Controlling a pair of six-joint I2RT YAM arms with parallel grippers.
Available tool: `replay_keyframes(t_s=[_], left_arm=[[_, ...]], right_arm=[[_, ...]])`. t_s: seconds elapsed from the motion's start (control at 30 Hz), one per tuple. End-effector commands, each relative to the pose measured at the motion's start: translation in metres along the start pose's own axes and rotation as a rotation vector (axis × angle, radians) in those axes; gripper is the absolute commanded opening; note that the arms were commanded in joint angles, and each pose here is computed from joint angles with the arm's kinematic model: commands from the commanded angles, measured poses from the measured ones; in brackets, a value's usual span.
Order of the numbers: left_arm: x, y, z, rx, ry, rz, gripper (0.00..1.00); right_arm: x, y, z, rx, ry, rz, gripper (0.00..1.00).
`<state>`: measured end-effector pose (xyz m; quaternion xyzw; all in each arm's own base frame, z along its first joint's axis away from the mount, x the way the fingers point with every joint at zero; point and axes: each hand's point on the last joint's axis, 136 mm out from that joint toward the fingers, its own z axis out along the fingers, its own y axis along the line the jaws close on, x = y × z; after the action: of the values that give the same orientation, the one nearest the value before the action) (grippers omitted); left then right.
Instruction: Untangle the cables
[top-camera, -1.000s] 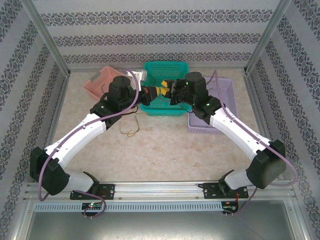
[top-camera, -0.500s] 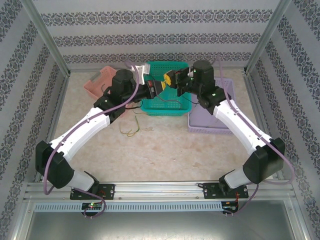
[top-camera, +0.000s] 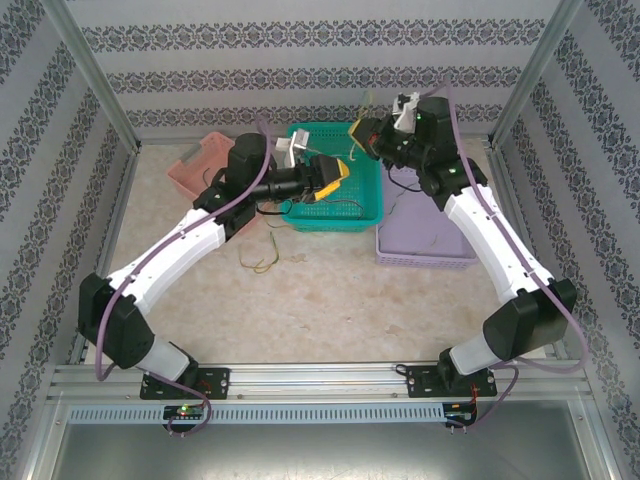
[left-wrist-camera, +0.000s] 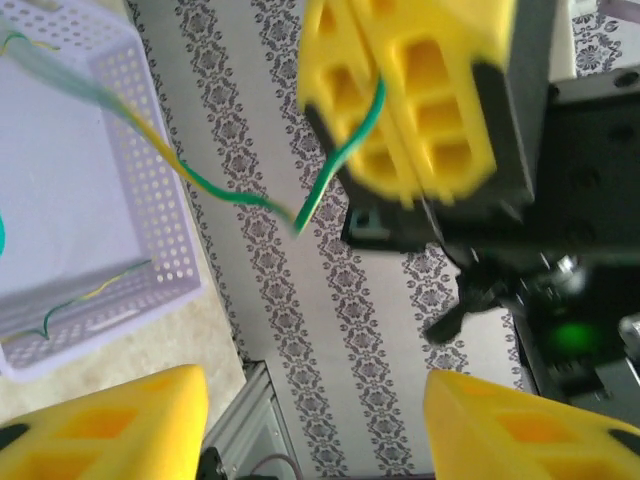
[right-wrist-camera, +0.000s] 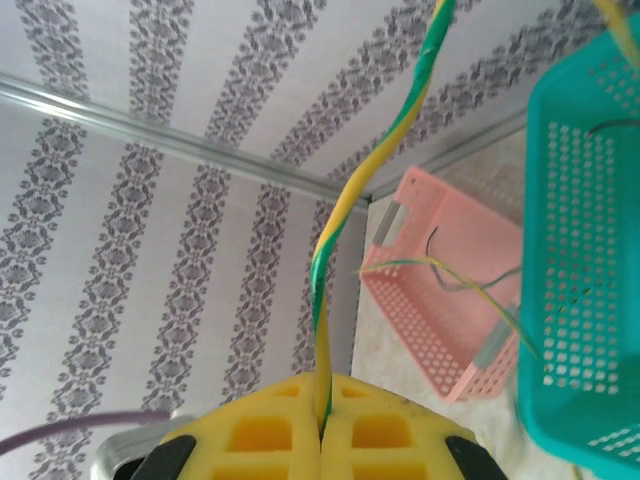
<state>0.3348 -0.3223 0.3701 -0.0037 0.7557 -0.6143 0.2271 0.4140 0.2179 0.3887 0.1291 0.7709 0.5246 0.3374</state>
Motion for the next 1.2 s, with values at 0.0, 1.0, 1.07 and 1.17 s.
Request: replay_keyframes(t_s=[0.0,1.0,1.07,1.17], left_arm=[[0.0,-0.02,-0.016,0.011,-0.057,0.034,0.62],[-0.018,0.015,0.054,-0.409,-0.299,1.087,0.4],[-0.016,0.01,0.053,-0.372,-0.309,1.062,0.18],[-0.006,0.002,0.048,-0.307,-0.295,0.991,0.0]], right_arm=[[-0.011,0.02,-0.018,-0.04,-0.063,-0.076,0.0],[0.037,0.003,-0.028,0.106,0.051,0.478,0.0],[0.036,0.002,-0.028,0.105,0.046,0.472,0.0],[0.028,-0.001,-0.029,0.095,0.019,0.458,0.0]])
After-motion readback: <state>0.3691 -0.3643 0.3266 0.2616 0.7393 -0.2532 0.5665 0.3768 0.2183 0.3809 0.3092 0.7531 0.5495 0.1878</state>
